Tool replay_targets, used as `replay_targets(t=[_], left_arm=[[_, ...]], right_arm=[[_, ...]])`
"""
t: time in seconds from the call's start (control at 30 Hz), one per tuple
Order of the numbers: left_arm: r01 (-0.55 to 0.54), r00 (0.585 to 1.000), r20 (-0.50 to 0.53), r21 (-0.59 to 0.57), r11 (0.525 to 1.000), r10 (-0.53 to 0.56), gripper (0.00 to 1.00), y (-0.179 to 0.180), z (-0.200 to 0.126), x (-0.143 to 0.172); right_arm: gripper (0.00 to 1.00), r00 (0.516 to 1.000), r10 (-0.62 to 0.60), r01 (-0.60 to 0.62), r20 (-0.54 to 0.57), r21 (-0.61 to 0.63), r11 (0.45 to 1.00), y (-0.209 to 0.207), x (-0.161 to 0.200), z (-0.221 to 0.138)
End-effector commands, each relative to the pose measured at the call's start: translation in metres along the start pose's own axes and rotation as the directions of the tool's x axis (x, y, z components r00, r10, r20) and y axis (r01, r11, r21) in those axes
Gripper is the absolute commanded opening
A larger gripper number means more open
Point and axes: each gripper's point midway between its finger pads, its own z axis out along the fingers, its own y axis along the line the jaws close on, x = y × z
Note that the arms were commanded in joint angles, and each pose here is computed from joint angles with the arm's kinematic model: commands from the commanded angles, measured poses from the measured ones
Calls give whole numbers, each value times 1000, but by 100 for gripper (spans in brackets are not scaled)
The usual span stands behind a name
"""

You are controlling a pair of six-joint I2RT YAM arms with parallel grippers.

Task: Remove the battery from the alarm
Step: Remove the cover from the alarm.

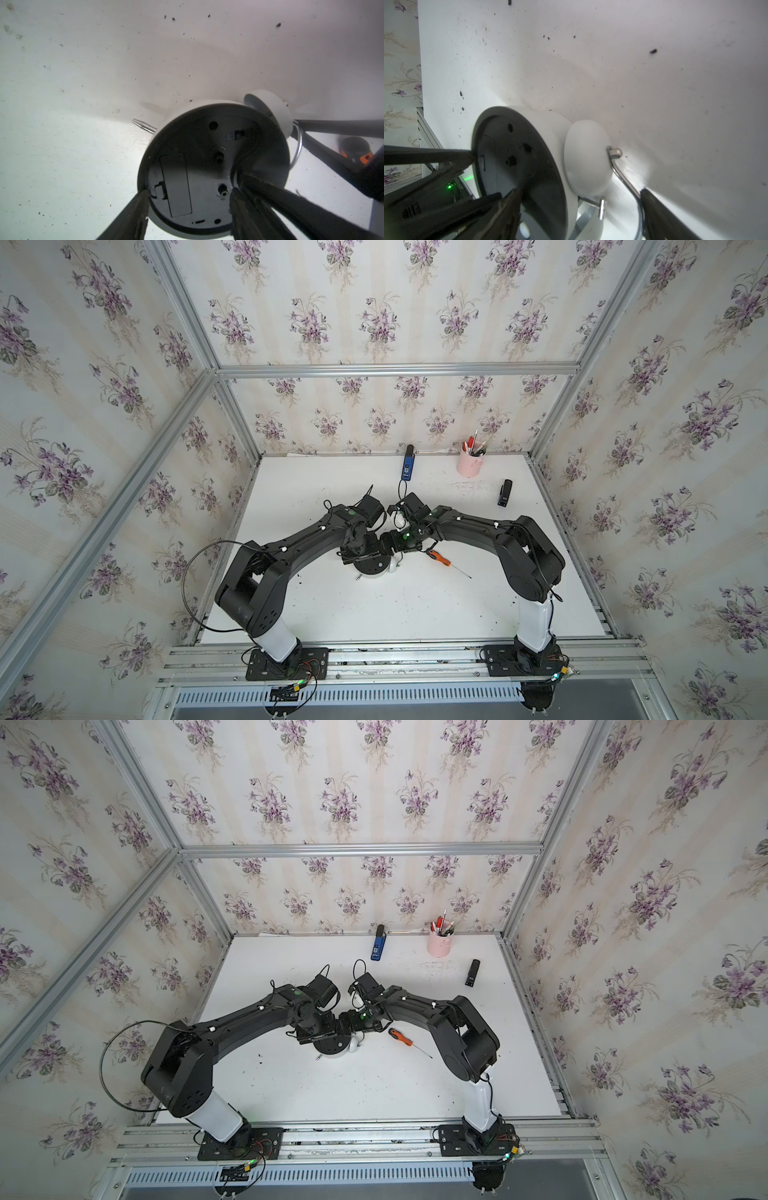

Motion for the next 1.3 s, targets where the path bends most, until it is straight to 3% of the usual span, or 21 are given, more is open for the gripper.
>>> replay_targets(t=[0.0,0.43,0.77,1.27], left_arm=[[-32,999,-32,-56,998,30,65,8,10,7],[0,1000,-11,-63,998,-1,63,5,18,6],[80,997,-20,-1,997,-80,63,1,31,15],[136,990,34,-16,991,-136,63,7,18,11]], right_arm=[[88,998,31,-25,-59,110,994,-24,19,5],[88,998,22,-15,-67,103,995,-23,23,8],[88,997,23,-15,-71,98,995,-24,24,11],[87,997,36,-29,-67,101,994,-26,25,11]])
